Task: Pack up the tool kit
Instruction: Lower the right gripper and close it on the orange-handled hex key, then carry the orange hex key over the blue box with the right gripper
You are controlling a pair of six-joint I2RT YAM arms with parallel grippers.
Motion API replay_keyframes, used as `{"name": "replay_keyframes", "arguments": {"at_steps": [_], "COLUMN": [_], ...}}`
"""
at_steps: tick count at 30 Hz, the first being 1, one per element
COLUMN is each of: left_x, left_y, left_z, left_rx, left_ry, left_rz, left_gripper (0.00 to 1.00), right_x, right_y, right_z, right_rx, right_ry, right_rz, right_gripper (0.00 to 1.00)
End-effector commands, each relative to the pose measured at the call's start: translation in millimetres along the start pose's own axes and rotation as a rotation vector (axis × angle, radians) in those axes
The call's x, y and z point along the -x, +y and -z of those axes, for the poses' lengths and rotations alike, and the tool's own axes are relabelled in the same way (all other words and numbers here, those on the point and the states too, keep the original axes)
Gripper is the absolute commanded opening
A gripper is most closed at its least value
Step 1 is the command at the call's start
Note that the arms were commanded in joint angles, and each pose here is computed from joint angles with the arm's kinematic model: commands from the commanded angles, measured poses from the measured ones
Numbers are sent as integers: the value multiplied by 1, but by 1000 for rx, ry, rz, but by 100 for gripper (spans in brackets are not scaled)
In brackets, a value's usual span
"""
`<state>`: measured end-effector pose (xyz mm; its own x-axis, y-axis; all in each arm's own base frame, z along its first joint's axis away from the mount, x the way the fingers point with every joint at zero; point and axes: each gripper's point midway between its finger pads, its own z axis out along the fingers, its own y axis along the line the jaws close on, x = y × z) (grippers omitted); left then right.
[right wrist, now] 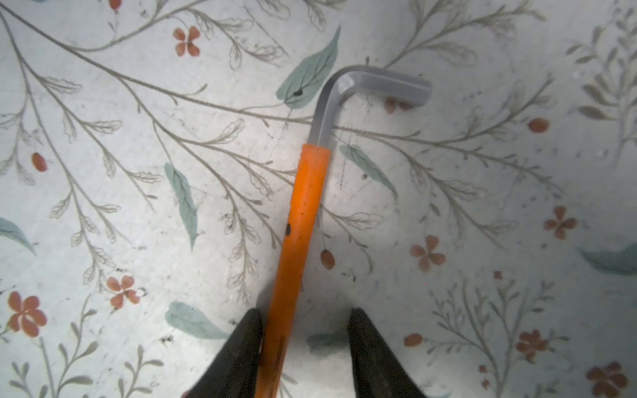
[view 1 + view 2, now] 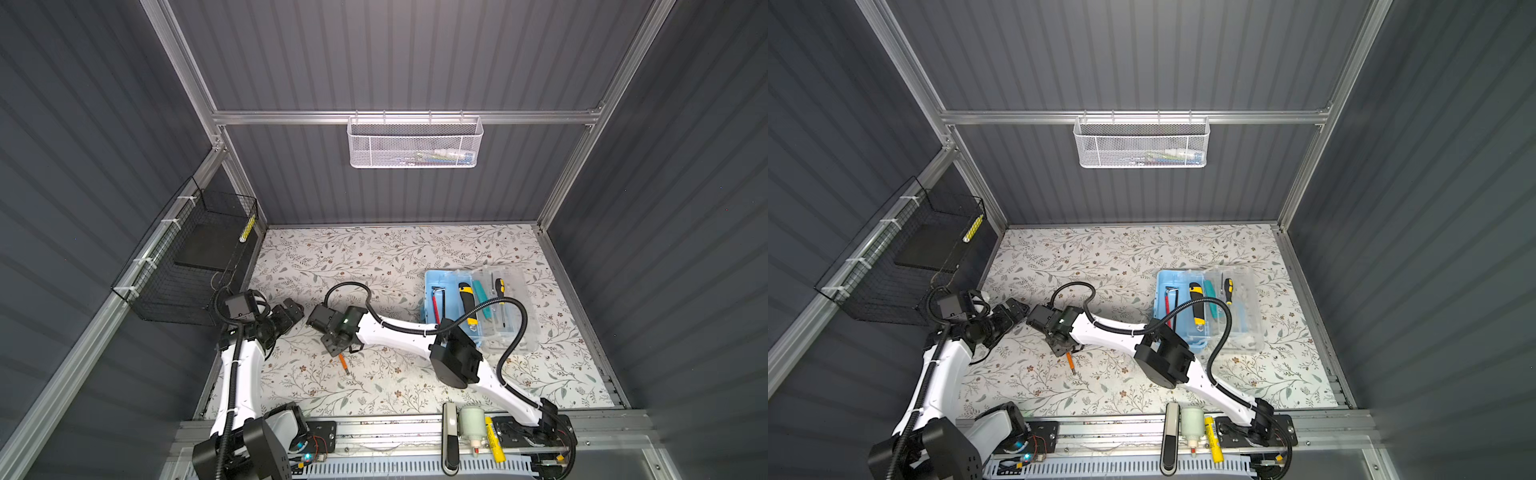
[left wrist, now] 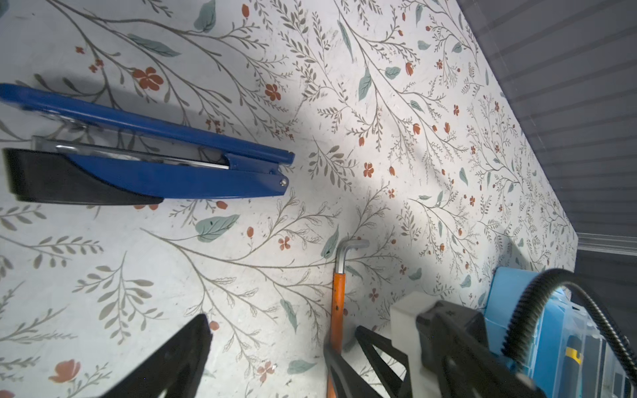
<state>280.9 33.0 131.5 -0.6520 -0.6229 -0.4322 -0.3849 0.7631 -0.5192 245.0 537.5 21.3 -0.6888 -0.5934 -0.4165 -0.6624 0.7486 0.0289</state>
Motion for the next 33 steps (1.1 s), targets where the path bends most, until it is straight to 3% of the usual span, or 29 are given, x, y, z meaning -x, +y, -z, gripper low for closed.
{"name": "replay_keyframes", "arguments": {"at_steps": [1, 13, 22, 27, 33], "left_x": [37, 29, 15, 9, 16], "left_y": [-19, -35, -61, -88, -102], "left_z": [16, 19, 11, 6, 11], "left_rx": [-66, -164, -224, -222, -244], "left_ry": [-142, -134, -88, -63, -64], "left_rz": [-35, -55, -160, -249, -301], "left_gripper": [99, 99, 99, 99, 99], "right_x": [-13, -14, -10, 0, 16], "right_y": [-9, -31, -56, -77, -109], "right_z": [-17, -9, 3, 29, 80], "right_rx": [-48, -41, -55, -57, -67], "right_ry": [55, 37, 14, -56, -176], "right_rz": [26, -67, -107, -147, -198], "right_gripper": [40, 19, 8, 0, 0]}}
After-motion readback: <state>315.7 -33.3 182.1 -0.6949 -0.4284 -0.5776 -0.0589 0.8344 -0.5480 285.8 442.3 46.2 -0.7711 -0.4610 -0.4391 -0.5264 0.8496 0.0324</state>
